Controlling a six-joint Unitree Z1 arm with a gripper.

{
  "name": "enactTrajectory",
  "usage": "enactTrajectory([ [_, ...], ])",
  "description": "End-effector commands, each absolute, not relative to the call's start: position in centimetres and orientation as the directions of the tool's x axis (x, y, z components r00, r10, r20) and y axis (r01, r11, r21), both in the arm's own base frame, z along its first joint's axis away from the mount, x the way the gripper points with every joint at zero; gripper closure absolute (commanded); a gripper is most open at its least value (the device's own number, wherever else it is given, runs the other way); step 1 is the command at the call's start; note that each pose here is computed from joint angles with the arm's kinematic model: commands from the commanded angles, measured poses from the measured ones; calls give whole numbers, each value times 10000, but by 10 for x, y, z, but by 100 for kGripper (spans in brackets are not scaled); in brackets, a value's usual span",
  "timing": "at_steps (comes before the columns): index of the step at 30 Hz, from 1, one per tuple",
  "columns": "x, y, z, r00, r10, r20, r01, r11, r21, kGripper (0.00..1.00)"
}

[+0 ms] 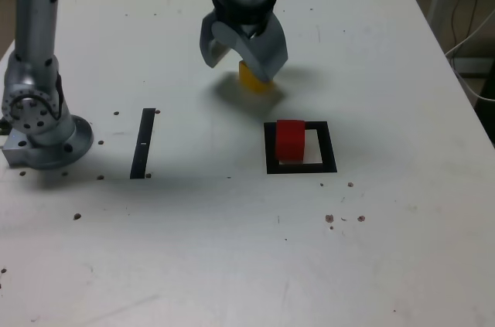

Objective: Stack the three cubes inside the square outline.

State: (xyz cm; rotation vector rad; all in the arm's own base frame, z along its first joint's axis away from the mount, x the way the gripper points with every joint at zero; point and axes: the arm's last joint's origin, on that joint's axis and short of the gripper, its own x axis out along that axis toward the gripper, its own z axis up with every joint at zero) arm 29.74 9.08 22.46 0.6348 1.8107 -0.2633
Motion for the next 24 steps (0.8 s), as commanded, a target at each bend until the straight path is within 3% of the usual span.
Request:
enactTrajectory([
  [1, 300, 91, 220, -2114, 2766, -9374, 5394, 8329, 1241, 6],
  [12, 307, 91, 210, -2037, 2323, -9511, 5544, 8281, 835, 17],
  [24, 311, 98, 201, -1778, 2123, -9609, 5407, 8369, 849, 25],
])
